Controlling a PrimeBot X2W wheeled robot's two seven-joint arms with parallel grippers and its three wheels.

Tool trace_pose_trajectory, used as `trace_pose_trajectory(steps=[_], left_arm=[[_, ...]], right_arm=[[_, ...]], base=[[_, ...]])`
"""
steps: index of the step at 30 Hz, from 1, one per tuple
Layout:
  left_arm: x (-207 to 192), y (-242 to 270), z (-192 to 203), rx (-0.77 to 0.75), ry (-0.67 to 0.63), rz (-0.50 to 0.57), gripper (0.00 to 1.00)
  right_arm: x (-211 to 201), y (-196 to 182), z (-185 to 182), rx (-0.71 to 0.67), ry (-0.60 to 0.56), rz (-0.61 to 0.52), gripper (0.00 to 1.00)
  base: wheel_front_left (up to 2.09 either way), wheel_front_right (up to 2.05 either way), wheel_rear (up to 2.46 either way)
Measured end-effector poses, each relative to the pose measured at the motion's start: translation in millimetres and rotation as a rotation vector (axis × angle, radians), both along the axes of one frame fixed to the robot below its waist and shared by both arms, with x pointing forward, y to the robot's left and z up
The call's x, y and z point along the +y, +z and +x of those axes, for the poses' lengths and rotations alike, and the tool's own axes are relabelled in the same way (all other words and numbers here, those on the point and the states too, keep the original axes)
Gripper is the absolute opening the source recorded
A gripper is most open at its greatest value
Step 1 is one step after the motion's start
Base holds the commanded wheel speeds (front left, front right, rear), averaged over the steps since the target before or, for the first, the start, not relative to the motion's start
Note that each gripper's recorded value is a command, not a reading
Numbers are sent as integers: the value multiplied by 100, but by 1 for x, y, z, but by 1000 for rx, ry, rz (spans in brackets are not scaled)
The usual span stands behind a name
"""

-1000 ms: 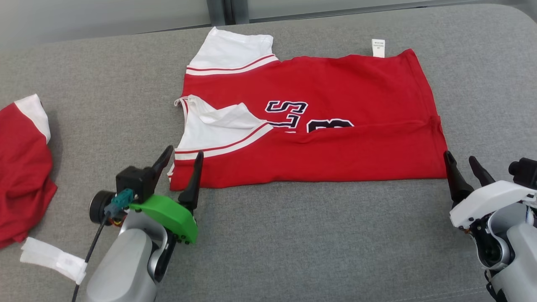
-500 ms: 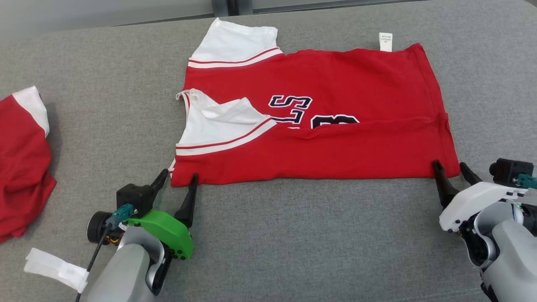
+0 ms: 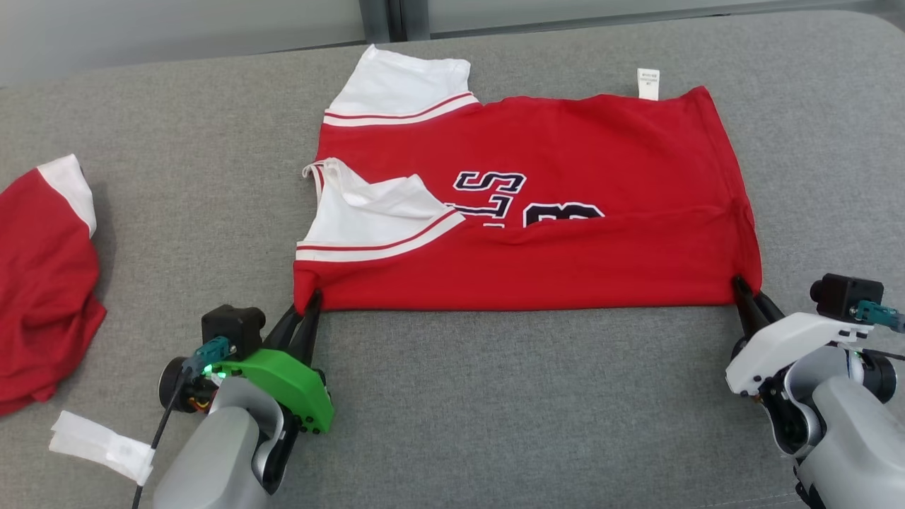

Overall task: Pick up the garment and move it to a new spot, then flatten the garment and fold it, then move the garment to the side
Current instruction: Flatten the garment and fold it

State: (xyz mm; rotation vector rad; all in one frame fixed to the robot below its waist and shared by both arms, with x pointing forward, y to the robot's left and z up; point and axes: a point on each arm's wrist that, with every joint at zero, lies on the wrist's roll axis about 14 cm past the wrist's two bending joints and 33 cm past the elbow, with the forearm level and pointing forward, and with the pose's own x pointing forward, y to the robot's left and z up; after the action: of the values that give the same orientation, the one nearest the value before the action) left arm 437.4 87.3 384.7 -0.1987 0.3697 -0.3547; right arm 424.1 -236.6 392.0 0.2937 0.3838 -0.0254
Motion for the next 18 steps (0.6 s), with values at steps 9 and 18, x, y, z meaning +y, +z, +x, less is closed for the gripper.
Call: trace_pose_trajectory(steps=[9,18], left_arm=[[16,14,-38,-35,73,-56,0],[23,10,-83,-19,123,-70,0]], right_arm=[[3,8,-32,-38,-3,46,0],[5,2,-73,-8,2,86,0]], base=[[0,0,0],[0,0,0]])
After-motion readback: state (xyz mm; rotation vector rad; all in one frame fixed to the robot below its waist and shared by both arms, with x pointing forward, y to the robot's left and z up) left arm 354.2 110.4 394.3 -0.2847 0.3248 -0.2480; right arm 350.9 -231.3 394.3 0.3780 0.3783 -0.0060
